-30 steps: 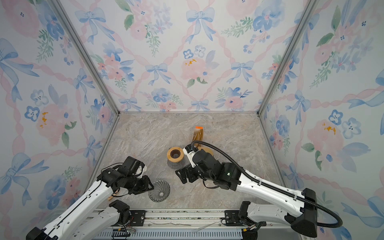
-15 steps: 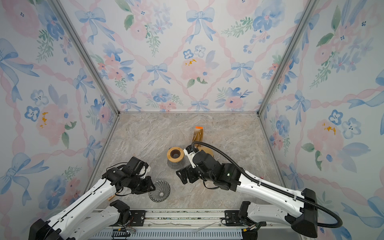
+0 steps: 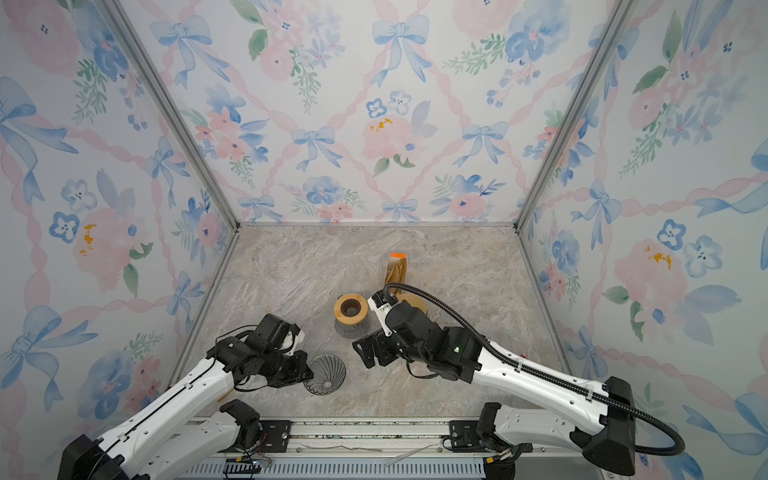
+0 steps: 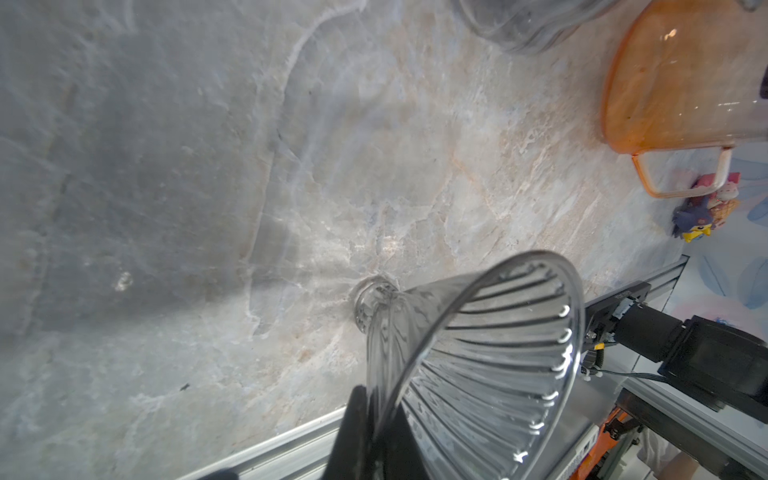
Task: Place the coffee filter in the dripper
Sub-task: 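Lift the ribbed glass dripper with the left gripper toward the bamboo ring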
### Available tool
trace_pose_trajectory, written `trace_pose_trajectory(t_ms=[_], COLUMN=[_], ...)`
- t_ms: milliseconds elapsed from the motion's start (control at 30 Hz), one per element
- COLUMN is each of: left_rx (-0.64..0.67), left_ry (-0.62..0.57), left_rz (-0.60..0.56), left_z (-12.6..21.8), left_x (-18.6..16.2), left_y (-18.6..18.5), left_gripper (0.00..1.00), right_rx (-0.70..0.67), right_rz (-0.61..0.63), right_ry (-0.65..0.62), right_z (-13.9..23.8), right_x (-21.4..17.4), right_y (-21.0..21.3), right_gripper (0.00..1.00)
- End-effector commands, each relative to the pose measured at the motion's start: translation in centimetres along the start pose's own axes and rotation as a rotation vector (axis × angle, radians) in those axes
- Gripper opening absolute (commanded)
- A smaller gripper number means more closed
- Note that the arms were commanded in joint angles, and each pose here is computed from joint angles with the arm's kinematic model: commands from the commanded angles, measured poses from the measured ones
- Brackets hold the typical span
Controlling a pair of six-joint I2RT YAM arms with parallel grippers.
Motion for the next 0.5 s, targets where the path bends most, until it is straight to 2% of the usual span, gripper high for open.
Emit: trace_pose_trajectory(t_ms=[0,267,467], left_rx=[-0.042,-0.122,-0.22], left_ry=[-0.026,-0.074,-0.097], left_rz=[-0.009,-0.045,-0.121], left_z=[0.1,1.6,3.7], left_x=[0.3,1.4,2.6], left_y=[-0.5,-2.2,-4.6], left_gripper=[0.05,0.04,0.05], right_rx=[-0.012,-0.034,-0.037], right_rz=[-0.002,-0.032,-0.069], right_ry=[-0.023,-0.076,-0.138], right_z=[0.6,1.6,2.9], right_x=[-0.1,0.1,0.5], right_y=[0.0,-0.9,-1.7], right_gripper=[0.96,0.96,0.96])
Point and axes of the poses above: each gripper's point midway between its finger pads, its own z axis back along the fingers, its own y axis along the line the jaws close on, x = y × z, the point moved 10 cm from there along z, back along the fingers, and after that the axes turned 7 degrees about -z, right-handed, at the moved point
